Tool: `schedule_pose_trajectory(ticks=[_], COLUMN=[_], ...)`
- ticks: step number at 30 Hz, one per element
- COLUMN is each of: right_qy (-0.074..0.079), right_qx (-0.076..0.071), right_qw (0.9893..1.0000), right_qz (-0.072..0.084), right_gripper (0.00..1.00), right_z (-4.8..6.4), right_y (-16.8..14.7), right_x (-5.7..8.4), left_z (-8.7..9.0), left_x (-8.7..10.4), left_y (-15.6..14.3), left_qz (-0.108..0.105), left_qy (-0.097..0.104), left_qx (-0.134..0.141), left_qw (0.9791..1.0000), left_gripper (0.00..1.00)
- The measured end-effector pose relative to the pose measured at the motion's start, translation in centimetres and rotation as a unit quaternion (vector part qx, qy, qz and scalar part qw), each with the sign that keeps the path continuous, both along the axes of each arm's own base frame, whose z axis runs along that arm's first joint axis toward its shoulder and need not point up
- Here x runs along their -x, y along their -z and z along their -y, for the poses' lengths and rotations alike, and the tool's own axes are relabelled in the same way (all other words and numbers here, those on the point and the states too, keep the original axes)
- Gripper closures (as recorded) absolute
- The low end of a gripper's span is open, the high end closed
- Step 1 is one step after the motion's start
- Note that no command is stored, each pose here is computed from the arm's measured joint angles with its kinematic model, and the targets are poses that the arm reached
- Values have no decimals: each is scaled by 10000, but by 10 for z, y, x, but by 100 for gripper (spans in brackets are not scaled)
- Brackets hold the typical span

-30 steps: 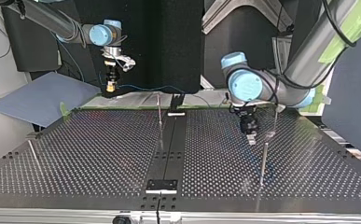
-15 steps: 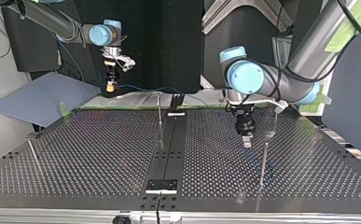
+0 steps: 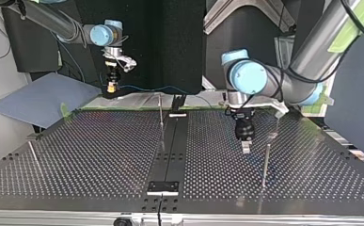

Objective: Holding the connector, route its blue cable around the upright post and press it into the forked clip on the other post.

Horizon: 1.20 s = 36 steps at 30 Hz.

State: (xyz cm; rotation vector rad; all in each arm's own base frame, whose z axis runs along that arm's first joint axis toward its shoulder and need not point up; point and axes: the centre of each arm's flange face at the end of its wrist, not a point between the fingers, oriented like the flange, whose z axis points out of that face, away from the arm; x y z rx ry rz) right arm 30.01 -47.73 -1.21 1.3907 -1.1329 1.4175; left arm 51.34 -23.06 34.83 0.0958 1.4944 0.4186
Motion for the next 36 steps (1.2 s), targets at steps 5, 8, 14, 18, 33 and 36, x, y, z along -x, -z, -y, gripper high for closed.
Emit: schedule_pose_trajectory(ticks=[5,8,14,18,33,36], right_qy=[0,0,3,4,22,25], right_qx=[-1,1,2,1,4,9], right_qw=[10000,10000,10000,10000,10000,10000], right_qz=[10,13,15,15,13,17], right_gripper=[98,98,98,98,98,98], right_z=[0,0,0,0,2,2], right_y=[0,0,0,0,0,0], right_x=[0,0,0,0,2,2], left_z=[-9,-17,-31,-29,-37,-37], left_x=[-8,-13,-26,-28,-22,-16], left_y=[-1,0,18,27,29,24], left_qz=[125,137,-33,-116,-193,-158], left_qy=[-9,-69,-166,-129,-537,-531], left_qx=[78,47,-67,-150,86,115], left_qw=[9999,9999,9998,9997,9983,9984], left_gripper=[0,0,0,0,0,0])
